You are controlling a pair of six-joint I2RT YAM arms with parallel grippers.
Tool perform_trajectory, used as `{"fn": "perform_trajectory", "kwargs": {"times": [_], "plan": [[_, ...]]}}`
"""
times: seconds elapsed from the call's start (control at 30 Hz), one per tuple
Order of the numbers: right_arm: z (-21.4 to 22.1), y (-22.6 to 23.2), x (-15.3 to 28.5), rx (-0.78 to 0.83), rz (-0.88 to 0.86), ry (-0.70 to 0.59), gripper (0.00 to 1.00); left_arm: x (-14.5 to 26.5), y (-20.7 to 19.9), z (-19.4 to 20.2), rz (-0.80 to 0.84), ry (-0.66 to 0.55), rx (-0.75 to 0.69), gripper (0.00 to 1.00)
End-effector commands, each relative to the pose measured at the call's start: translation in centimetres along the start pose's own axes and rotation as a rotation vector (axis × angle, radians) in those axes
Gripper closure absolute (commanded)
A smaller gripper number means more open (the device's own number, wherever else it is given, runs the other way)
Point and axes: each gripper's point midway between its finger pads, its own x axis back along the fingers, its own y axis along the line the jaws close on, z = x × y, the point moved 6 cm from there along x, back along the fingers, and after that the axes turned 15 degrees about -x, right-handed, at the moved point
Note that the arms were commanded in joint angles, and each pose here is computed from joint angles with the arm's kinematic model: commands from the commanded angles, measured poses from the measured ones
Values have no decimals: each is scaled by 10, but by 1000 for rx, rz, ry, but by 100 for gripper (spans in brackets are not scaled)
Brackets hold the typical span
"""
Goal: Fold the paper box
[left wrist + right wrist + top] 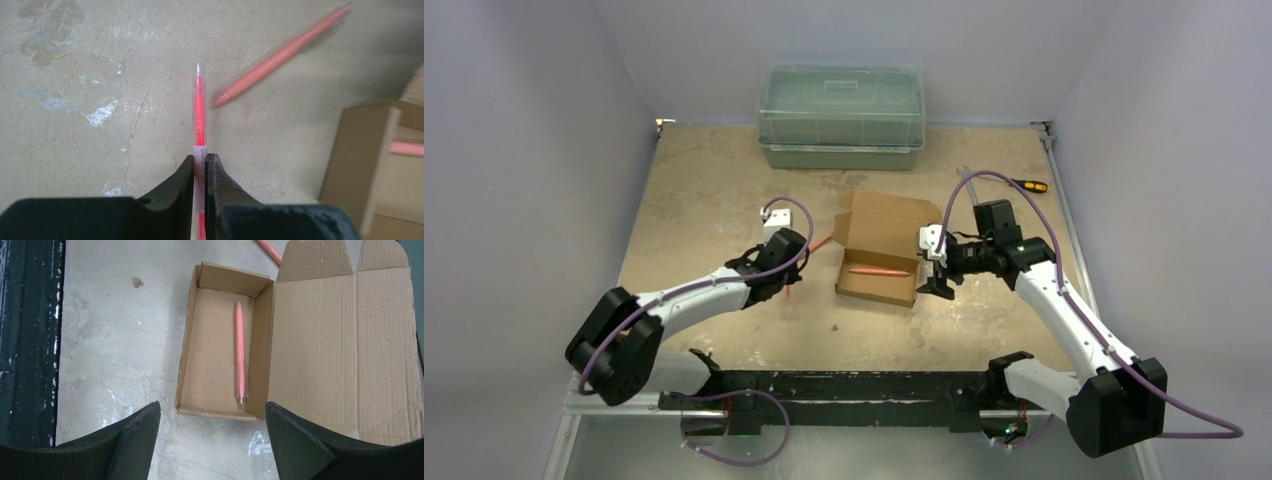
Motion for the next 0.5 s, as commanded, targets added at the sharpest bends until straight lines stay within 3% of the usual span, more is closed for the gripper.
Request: {"fn": "perform_trajectory", "kwargs": {"times": [0.0,0.23,0.47], "plan": [[-15,-2,6,32,-3,-36,20,20,-1,-18,102,-100,41,100],[-15,-2,6,30,-5,-37,21,51,-9,-31,293,-225,122,100],[-16,-2,7,31,-2,-40,21,80,-38,-48,622,-368,122,100]]}}
